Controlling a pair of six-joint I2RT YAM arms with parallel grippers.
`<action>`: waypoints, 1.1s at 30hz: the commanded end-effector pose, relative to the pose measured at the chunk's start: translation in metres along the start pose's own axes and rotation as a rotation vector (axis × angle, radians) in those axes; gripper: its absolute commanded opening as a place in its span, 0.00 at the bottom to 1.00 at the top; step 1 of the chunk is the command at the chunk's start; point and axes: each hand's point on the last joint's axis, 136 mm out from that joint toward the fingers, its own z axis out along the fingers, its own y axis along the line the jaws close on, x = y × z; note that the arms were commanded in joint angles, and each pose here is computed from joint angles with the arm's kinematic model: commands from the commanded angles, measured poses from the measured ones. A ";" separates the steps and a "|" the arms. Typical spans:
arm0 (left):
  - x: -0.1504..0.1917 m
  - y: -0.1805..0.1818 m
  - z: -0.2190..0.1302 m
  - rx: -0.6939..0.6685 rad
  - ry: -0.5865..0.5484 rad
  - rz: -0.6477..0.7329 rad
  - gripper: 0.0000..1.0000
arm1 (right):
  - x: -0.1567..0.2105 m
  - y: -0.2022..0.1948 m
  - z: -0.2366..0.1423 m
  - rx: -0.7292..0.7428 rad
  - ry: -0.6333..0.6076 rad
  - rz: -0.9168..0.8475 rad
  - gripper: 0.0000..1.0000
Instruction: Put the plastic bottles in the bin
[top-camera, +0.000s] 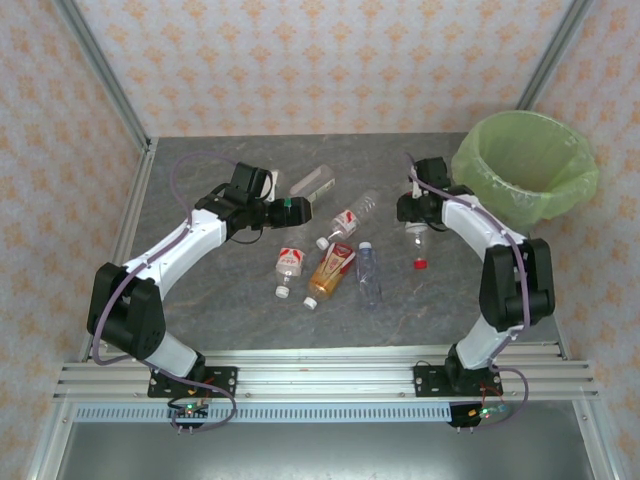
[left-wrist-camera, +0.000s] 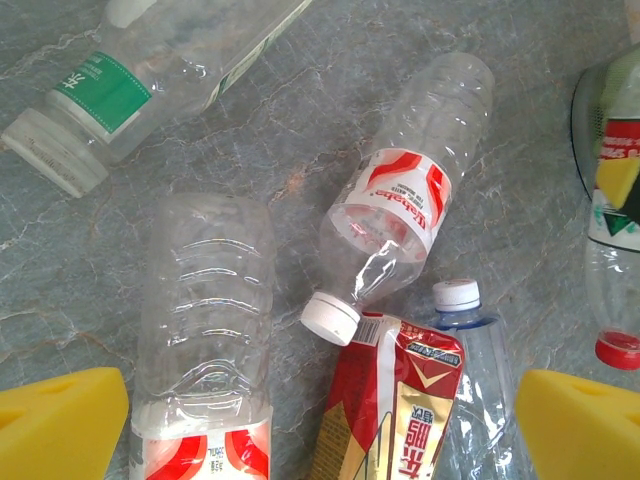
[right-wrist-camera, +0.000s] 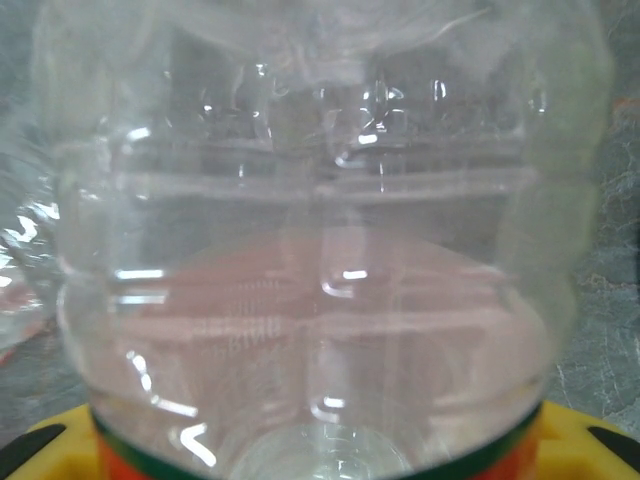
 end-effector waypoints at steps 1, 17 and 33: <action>-0.003 -0.004 -0.003 -0.010 0.000 0.029 1.00 | -0.022 0.014 -0.023 -0.065 -0.125 -0.009 0.48; -0.002 -0.004 -0.002 -0.008 0.006 0.030 1.00 | -0.072 0.034 -0.102 -0.202 -0.424 0.061 0.48; -0.001 -0.003 -0.001 -0.010 0.016 0.023 1.00 | -0.123 0.026 -0.217 -0.157 -0.881 -0.001 0.49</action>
